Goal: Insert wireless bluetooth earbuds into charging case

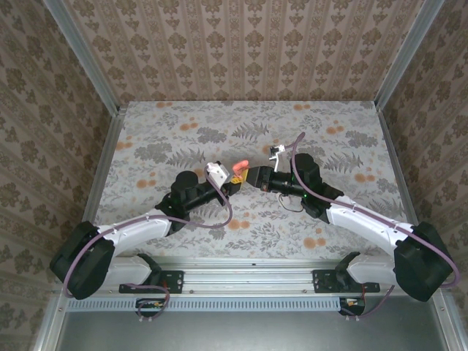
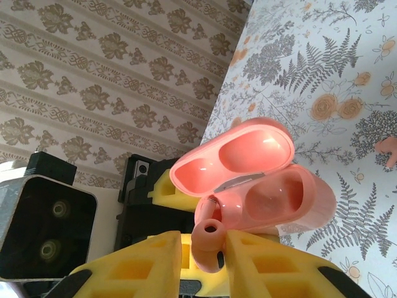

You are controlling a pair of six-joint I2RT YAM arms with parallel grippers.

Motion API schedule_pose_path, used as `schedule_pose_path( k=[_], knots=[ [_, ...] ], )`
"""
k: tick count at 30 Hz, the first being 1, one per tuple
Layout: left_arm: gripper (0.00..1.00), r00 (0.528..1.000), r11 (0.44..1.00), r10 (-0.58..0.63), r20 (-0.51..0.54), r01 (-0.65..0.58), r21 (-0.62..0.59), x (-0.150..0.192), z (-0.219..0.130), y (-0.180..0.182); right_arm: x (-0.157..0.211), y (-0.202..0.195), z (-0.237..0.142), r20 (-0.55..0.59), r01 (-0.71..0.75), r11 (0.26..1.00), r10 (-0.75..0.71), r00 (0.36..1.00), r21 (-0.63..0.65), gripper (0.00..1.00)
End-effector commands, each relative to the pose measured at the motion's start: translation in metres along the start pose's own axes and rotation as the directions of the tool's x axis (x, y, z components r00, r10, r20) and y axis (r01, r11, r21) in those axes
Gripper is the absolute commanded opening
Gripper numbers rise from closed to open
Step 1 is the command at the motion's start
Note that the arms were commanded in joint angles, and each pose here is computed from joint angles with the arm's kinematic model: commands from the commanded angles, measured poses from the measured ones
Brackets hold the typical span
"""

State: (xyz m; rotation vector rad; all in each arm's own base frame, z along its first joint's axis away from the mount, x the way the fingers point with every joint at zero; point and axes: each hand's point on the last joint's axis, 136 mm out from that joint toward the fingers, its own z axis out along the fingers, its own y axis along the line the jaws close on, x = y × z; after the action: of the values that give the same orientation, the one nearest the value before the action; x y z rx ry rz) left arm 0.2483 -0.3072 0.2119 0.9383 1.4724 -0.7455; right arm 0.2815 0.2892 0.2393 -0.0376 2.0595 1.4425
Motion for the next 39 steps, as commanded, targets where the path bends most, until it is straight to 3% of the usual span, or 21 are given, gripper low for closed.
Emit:
schedule_pose_path(
  k=[1, 11, 29, 35, 39],
  knots=[
    [0.15, 1.0, 1.0, 0.027, 0.016, -0.027, 0.014, -0.006, 0.0, -0.004, -0.016, 0.019, -0.004, 0.044, 0.03, 0.999, -0.029, 0.999, -0.033, 0.25],
    [0.15, 0.999, 0.999, 0.035, 0.028, -0.035, 0.014, -0.011, 0.001, -0.004, -0.007, 0.008, -0.003, 0.006, 0.017, 1.0, -0.017, 1.0, 0.005, 0.33],
    [0.16, 0.999, 0.999, 0.039, 0.026, -0.039, 0.015, -0.012, 0.001, -0.005, 0.0, 0.001, 0.009, -0.044, 0.014, 1.0, -0.013, 0.999, 0.027, 0.37],
    [0.15, 0.999, 0.999, 0.037, 0.024, -0.038, 0.013, -0.011, 0.0, -0.005, 0.008, -0.006, 0.011, -0.073, 0.012, 0.998, -0.008, 0.997, 0.055, 0.38],
    [0.15, 0.999, 0.999, 0.038, 0.027, -0.039, 0.008, -0.013, 0.0, -0.004, 0.013, -0.01, 0.012, -0.088, 0.012, 0.997, -0.005, 0.996, 0.071, 0.33]
  ],
)
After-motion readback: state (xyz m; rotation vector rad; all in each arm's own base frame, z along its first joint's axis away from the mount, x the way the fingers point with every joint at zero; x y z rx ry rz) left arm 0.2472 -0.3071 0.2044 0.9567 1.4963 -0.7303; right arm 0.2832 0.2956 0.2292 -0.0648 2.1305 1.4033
